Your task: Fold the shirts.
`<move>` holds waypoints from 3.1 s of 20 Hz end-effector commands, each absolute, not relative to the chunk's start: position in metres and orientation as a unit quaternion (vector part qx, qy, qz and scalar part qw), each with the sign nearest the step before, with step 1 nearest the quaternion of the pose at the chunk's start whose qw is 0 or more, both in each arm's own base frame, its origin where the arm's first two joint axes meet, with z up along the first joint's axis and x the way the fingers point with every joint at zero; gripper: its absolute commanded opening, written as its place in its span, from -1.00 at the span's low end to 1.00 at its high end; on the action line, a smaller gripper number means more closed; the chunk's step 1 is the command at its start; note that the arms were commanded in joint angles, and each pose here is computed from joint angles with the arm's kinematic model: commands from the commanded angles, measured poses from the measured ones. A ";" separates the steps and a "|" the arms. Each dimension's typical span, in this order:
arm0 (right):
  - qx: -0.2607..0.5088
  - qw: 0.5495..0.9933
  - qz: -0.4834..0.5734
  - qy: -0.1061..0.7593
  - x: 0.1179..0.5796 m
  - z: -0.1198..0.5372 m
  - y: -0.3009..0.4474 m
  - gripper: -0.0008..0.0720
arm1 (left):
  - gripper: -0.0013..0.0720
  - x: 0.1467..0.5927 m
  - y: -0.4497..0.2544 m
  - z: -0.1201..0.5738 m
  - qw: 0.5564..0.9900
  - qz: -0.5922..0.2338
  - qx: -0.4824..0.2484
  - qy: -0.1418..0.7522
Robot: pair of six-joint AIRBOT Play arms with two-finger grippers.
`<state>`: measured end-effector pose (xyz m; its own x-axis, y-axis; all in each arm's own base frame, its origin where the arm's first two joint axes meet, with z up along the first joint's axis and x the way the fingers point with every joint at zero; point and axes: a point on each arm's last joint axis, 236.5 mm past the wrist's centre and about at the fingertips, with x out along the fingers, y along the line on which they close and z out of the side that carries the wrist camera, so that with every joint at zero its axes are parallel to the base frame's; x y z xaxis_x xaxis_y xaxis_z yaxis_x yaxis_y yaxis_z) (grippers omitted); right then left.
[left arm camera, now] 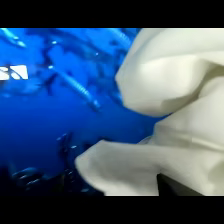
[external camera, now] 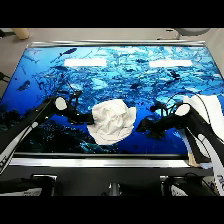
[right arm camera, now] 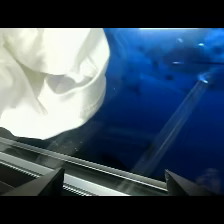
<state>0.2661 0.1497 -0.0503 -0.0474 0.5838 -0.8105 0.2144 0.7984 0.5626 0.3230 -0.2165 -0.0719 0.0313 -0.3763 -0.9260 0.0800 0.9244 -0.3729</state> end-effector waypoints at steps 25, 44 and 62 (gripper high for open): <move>0.181 0.945 0.267 0.053 0.230 0.453 0.126 -0.94 | -0.91 0.244 -0.138 0.507 0.956 -0.272 -0.101 -0.051; 0.309 0.741 0.086 0.591 0.381 0.048 0.134 -0.93 | 0.46 0.472 -0.288 0.063 0.816 -0.258 -0.157 0.493; 0.223 0.611 0.104 0.752 0.258 -0.056 0.101 0.81 | 0.83 0.267 -0.167 -0.096 0.704 -0.142 -0.175 0.674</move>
